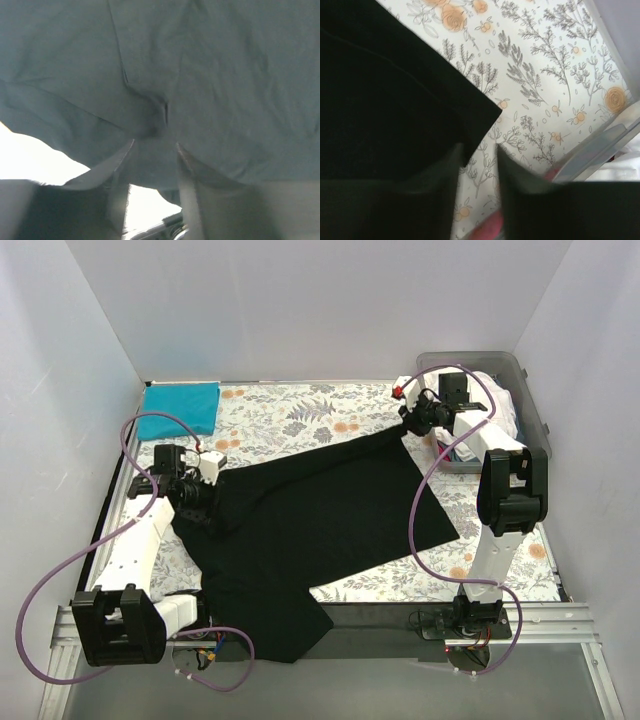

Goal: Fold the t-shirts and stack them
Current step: Fold the tshirt

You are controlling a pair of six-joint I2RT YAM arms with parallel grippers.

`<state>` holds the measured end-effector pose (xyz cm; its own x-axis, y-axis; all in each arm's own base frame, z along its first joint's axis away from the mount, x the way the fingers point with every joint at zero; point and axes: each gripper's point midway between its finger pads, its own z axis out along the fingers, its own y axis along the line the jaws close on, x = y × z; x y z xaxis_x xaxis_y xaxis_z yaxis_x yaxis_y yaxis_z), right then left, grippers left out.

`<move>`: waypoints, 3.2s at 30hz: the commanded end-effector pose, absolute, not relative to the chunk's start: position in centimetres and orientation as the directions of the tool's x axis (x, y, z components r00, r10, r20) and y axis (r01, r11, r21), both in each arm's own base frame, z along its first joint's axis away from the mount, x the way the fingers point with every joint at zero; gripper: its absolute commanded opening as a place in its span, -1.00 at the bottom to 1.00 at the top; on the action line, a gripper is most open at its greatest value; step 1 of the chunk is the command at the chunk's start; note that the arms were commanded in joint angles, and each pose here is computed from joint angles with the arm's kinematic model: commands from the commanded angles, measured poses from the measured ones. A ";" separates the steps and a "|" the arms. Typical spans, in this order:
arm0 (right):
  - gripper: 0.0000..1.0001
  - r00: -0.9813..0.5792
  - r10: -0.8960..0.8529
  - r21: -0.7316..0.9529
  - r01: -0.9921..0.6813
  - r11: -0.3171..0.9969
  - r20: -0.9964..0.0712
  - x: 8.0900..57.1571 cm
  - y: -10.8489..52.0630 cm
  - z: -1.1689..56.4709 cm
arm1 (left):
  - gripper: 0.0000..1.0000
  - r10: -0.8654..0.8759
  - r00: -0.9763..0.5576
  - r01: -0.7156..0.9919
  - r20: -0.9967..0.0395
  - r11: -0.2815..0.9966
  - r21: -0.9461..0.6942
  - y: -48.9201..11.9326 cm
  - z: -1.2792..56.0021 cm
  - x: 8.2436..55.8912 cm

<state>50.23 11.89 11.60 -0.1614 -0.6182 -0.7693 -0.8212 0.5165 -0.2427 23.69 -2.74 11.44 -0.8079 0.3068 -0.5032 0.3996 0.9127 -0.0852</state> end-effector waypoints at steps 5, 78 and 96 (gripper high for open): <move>0.63 -0.120 -0.647 -0.237 -0.867 0.438 -0.753 47.3 11.7 15.0 | 0.03 0.272 -0.798 0.415 -0.538 0.895 -0.163 -3.6 14.2 23.8; -0.23 -0.526 -0.704 0.142 -0.837 0.529 -0.477 40.3 14.9 7.1 | 0.04 0.175 -0.862 0.355 -0.476 0.878 -0.320 -5.2 6.9 46.0; -0.25 -0.542 -0.705 0.167 -0.831 0.530 -0.457 39.8 14.7 6.3 | 0.04 0.198 -0.874 0.328 -0.444 0.914 -0.238 -3.9 3.2 47.2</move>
<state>40.15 14.74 5.92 -0.5450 -0.7033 -0.4565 -0.8268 0.5413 0.1532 46.40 -4.25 2.79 -0.8902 0.1814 -0.4179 0.3111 0.9122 -0.2667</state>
